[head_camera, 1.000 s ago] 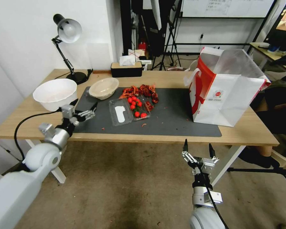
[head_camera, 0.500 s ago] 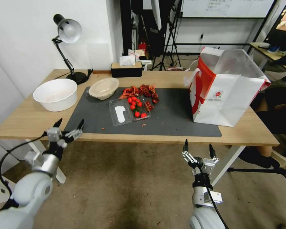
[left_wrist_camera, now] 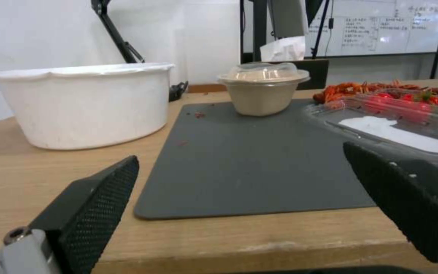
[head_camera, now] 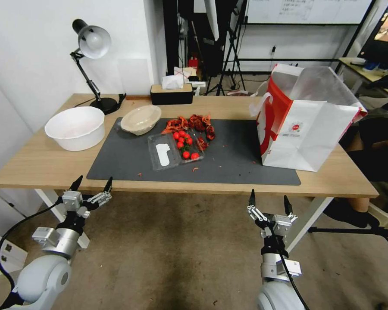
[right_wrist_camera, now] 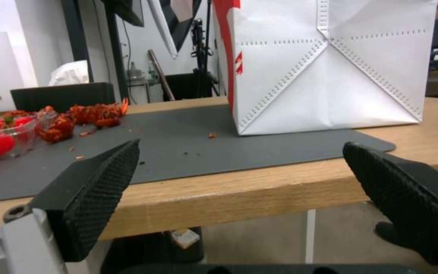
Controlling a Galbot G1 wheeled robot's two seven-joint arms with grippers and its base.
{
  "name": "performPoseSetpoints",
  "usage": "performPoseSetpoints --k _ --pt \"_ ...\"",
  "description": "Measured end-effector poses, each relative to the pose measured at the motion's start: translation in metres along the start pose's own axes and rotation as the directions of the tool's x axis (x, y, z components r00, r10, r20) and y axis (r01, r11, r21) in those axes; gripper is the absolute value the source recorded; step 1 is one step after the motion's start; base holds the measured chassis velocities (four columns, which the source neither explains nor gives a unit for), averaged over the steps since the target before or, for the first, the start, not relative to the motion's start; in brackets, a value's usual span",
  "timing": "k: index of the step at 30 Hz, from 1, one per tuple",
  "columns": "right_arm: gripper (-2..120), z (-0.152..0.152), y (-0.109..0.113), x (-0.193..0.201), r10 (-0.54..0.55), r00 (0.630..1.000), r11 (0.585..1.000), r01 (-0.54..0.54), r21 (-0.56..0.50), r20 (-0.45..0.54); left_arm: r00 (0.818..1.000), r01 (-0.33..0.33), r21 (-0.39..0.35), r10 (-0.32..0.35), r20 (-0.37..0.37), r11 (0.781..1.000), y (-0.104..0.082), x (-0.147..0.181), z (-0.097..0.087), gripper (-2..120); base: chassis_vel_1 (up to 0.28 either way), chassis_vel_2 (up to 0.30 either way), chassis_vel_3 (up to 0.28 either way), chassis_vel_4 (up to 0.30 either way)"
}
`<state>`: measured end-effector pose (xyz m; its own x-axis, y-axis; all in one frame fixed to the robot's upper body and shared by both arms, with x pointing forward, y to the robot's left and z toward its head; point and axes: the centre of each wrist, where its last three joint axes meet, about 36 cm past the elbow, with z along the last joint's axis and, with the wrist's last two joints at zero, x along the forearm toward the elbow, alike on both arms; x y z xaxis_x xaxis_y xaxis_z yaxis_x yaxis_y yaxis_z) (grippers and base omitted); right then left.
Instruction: Pick up the trash from the table and place it into the takeout bag.
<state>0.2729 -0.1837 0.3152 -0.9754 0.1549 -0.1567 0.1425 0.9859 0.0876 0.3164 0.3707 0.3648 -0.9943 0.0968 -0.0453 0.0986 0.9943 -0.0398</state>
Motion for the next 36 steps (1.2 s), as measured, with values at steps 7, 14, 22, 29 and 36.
performPoseSetpoints --k 7,14,22,29,36 --pt "100 0.0 0.001 0.001 -0.003 1.0 1.0 0.003 0.003 0.001 1.0 0.001 -0.011 -0.001 0.005 1.0 0.001 0.002 0.001 100 0.0 0.0 0.0 0.0" --pt "100 0.0 0.001 0.001 -0.004 1.0 1.0 0.004 0.004 0.001 0.999 -0.017 -0.028 0.018 0.033 0.999 -0.002 -0.015 -0.005 100 0.0 0.0 0.0 0.0" --pt "100 0.001 0.002 0.0 -0.004 1.0 1.0 0.004 0.006 0.002 0.992 -0.092 -0.157 0.104 0.068 0.983 -0.012 -0.082 -0.021 100 0.0 0.0 0.0 0.0" --pt "100 0.002 0.003 -0.001 -0.004 1.0 1.0 0.004 0.008 0.0 0.985 -0.15 -0.304 0.17 0.041 0.941 0.002 -0.121 -0.024 100 0.0 0.0 0.0 0.0" --pt "100 0.003 0.002 -0.003 -0.002 1.0 1.0 0.003 0.012 -0.003 0.964 -0.221 -0.475 0.266 0.028 0.852 0.027 -0.181 -0.046 100 0.0 0.0 0.0 0.0"
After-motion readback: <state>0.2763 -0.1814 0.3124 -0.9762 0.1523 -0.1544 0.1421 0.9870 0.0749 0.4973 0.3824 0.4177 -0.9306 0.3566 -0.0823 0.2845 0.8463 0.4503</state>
